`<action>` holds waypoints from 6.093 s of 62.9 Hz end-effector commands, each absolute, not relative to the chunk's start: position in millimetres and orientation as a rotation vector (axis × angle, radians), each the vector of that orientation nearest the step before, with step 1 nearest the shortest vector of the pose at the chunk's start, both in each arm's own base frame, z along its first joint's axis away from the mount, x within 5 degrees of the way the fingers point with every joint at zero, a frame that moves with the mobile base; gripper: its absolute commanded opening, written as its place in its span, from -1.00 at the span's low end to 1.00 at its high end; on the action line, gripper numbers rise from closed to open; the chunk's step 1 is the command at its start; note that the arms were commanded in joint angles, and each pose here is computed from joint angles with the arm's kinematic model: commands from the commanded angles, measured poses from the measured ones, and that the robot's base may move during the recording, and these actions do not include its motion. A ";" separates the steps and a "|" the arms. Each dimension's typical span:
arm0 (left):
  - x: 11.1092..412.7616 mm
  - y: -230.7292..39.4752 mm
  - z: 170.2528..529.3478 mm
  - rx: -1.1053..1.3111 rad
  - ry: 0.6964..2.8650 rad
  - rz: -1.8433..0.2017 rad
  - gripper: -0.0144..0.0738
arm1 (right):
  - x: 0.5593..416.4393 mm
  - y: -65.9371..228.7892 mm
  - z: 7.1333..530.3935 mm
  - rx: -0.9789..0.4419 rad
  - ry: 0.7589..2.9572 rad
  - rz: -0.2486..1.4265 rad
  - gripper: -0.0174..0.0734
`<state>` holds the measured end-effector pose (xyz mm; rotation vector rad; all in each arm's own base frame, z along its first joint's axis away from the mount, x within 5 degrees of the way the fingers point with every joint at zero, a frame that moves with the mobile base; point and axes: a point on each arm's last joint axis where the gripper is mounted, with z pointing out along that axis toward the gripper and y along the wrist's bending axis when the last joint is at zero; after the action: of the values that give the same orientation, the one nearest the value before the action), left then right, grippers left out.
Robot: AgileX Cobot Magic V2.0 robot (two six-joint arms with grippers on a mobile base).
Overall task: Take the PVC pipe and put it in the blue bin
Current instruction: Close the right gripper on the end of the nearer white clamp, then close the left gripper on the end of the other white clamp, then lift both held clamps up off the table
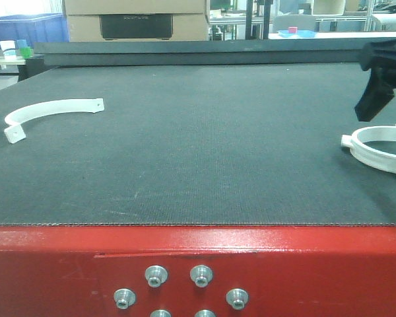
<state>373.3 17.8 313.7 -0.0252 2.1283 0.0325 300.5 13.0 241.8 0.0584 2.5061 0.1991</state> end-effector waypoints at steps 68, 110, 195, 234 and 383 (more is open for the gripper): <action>384.7 21.3 311.3 -0.047 2.057 0.031 -0.09 | 330.1 18.1 204.6 -0.077 2.574 0.110 -0.23; 385.6 21.4 313.0 -0.047 2.035 0.032 -0.09 | 337.6 24.3 185.9 -0.096 2.593 0.109 -0.49; 443.5 23.8 223.9 -0.138 2.355 -0.060 -0.06 | 306.9 23.7 286.2 -0.094 2.311 0.124 -0.99; 452.9 23.0 186.0 -0.172 2.411 -0.082 0.02 | 302.3 23.7 291.8 -0.097 2.305 0.127 -0.99; 282.8 0.5 368.1 -0.082 1.903 -0.090 -0.92 | 188.0 21.0 404.7 -0.097 1.912 0.175 -0.99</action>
<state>303.1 1.0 357.0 -0.0755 1.9981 -0.0874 198.1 21.3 394.9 -0.0944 1.9647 0.1773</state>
